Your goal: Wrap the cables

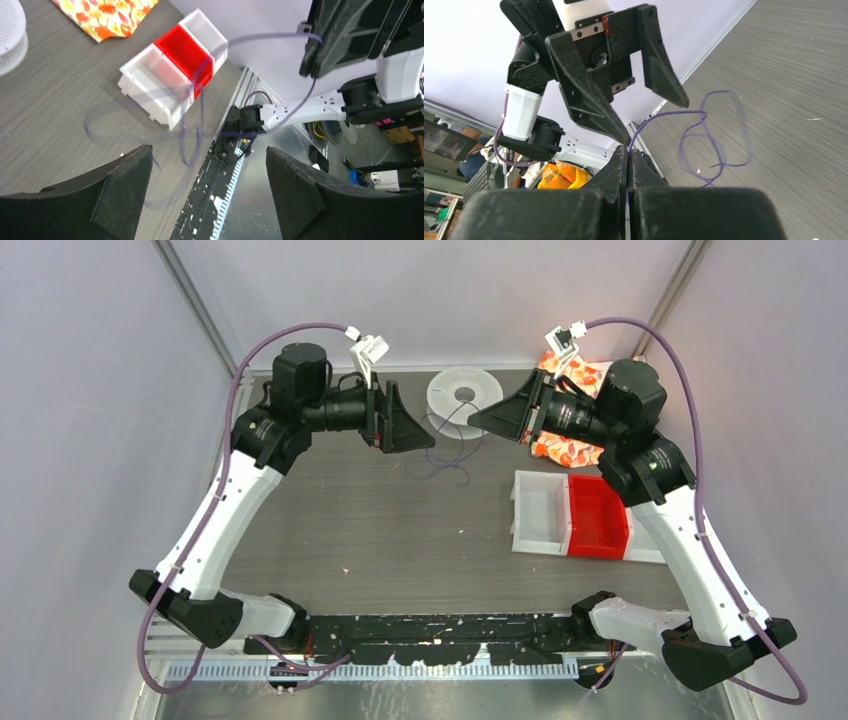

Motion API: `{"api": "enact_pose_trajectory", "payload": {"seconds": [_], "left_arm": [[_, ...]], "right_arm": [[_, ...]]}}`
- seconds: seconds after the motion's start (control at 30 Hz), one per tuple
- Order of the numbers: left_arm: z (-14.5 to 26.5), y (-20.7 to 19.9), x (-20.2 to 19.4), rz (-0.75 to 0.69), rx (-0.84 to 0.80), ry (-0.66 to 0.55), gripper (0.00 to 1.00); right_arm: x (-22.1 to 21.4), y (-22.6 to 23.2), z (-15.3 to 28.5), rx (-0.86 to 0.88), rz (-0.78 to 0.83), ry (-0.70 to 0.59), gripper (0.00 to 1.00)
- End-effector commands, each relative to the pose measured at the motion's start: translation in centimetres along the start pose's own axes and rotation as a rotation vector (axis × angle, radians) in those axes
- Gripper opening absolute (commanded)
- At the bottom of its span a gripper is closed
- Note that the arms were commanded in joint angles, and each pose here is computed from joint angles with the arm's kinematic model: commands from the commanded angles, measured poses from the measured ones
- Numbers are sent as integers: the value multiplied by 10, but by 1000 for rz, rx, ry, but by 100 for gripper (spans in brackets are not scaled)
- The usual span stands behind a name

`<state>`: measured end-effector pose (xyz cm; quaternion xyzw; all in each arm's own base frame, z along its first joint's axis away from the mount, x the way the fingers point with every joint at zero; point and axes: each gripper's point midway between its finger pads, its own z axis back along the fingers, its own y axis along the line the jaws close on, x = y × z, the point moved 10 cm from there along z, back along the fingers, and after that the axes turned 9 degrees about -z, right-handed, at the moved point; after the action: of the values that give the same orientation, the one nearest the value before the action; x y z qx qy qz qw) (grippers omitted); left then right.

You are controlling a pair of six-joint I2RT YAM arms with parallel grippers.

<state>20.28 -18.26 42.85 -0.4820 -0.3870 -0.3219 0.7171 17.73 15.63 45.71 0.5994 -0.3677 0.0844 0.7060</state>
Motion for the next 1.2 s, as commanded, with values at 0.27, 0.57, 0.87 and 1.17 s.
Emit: {"api": "enact_pose_trajectory", "payload": {"seconds": [0.27,0.57,0.87,1.17], "left_arm": [[-22,4,17,-50,-39,-88,66],[-30,9,23,-73,-47,-101,64],[-16,21,15,-198,171,-29,66],[-21,44,-14,-283,211,53,72]], "right_arm": [[-1,5,-1,72,7,13,1],[-3,2,-3,77,-11,24,1],[-3,2,-3,72,-13,24,1],[-3,6,-1,82,-15,19,0]]}}
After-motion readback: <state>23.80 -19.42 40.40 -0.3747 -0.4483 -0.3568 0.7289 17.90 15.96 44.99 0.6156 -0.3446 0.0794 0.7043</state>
